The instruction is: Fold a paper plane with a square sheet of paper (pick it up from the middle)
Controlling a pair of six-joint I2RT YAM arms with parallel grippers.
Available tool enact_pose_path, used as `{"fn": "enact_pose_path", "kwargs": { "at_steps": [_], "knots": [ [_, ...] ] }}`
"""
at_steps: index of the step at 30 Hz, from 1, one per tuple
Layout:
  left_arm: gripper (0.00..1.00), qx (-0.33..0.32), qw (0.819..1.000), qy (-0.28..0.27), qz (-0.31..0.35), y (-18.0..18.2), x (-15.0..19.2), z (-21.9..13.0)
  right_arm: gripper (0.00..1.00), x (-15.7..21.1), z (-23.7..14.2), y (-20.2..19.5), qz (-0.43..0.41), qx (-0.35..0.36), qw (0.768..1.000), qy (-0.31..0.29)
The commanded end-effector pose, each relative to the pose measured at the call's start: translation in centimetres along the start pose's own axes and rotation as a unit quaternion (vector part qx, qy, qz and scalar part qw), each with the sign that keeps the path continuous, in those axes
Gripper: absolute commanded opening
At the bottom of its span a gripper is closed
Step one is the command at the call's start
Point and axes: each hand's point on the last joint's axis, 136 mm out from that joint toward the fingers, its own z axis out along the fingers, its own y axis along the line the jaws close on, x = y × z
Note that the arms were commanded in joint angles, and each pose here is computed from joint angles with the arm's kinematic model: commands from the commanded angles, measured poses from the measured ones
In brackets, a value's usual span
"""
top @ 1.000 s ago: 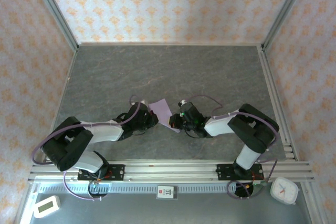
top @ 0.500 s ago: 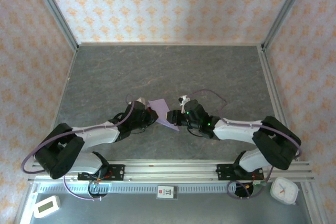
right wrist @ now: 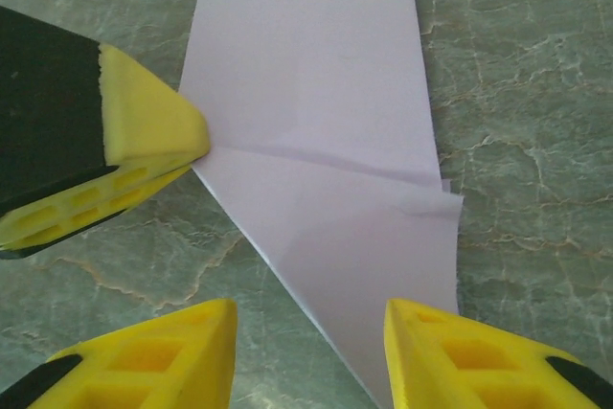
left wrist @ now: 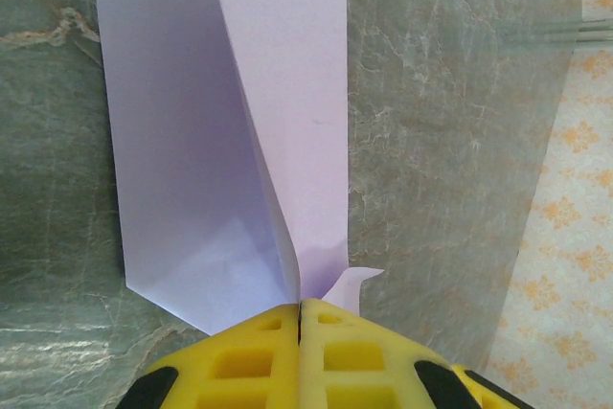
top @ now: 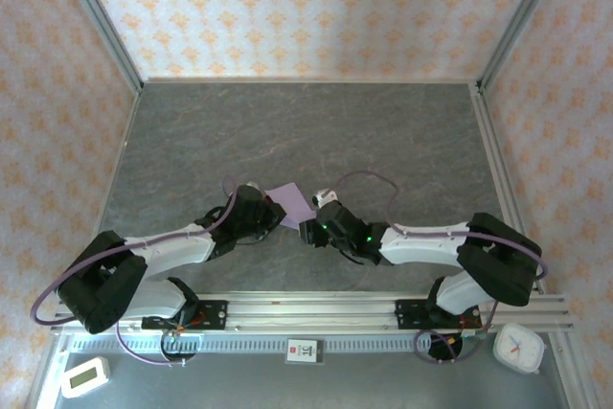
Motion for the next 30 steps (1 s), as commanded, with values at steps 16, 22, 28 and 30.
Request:
{"fn": "enact_pose_path", "kwargs": {
  "at_steps": [16,22,28,30],
  "knots": [
    [0.00,-0.003,1.000,0.028,0.003,-1.4,0.4,0.8,0.46,0.9,1.6,-1.9,-0.061,0.072,0.996,0.003],
    [0.00,-0.003,1.000,0.029,0.008,-1.5,0.4,0.7,0.29,1.5,1.7,-2.7,-0.061,0.086,0.994,0.005],
    [0.00,-0.002,1.000,0.029,0.008,-1.5,0.4,0.8,0.20,2.1,1.6,-3.2,-0.058,0.088,0.994,0.010],
    [0.00,-0.002,0.999,0.030,0.009,-1.5,0.4,0.8,0.24,2.3,1.6,-3.4,-0.056,0.090,0.994,0.010]
  ]
}}
